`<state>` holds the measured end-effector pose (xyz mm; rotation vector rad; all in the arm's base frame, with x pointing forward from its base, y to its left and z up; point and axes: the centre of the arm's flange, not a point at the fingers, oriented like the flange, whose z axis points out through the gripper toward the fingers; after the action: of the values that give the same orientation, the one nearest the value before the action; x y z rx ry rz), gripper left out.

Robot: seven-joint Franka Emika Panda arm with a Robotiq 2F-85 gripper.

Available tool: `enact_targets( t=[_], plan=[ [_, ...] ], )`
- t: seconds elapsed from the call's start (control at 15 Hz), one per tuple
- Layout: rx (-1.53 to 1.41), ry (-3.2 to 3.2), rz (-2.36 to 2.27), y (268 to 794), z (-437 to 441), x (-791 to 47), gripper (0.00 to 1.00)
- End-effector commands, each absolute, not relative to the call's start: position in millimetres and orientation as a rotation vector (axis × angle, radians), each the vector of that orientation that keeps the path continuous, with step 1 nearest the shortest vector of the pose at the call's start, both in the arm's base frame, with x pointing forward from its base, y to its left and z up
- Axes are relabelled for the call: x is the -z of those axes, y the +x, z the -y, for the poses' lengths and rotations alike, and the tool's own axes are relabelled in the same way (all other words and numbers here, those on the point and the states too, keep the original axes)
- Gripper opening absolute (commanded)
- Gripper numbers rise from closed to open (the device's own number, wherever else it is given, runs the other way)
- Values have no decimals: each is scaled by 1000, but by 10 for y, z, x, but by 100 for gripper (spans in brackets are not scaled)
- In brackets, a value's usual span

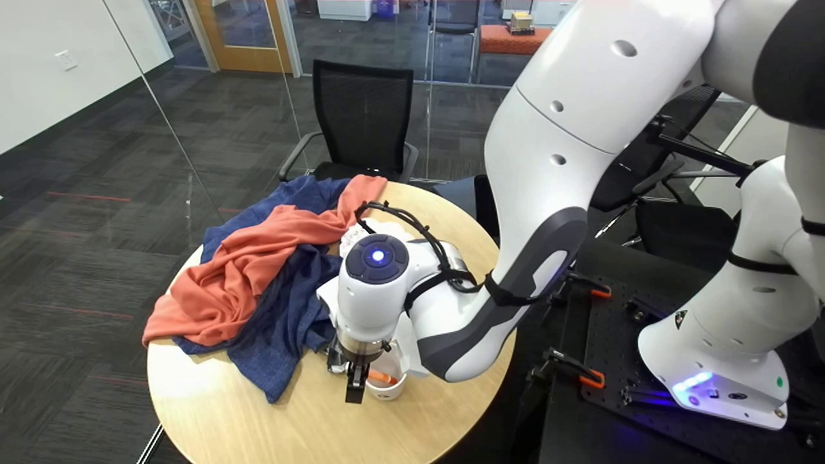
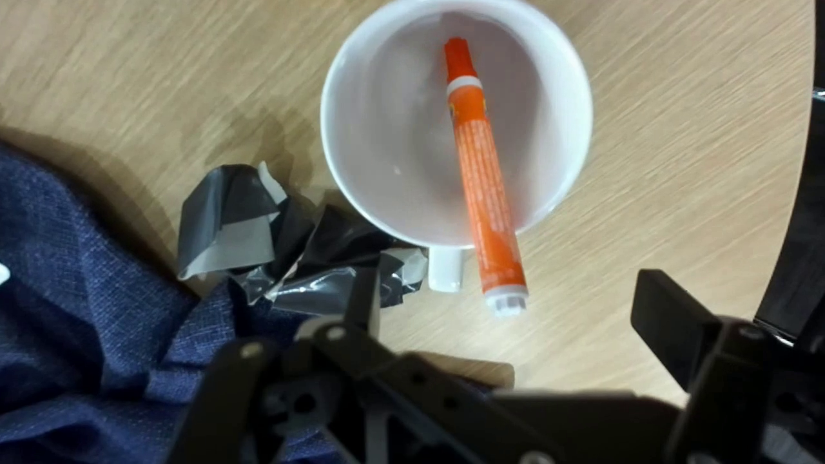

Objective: Remove the marker from the mug and put it on the table

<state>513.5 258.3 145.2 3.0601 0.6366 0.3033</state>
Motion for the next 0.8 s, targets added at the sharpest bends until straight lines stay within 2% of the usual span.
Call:
enact_targets(
  t=[0.0,0.07,0.53,0.73],
  plan=[
    [-316,3054,-618,5223,-2645,-1394,89],
    [-314,3054,-611,5222,-2640,-1384,72],
    [-315,3053,-563,5186,-2583,-1392,19],
    [-316,3052,-548,5175,-2562,-1430,0]
  ],
)
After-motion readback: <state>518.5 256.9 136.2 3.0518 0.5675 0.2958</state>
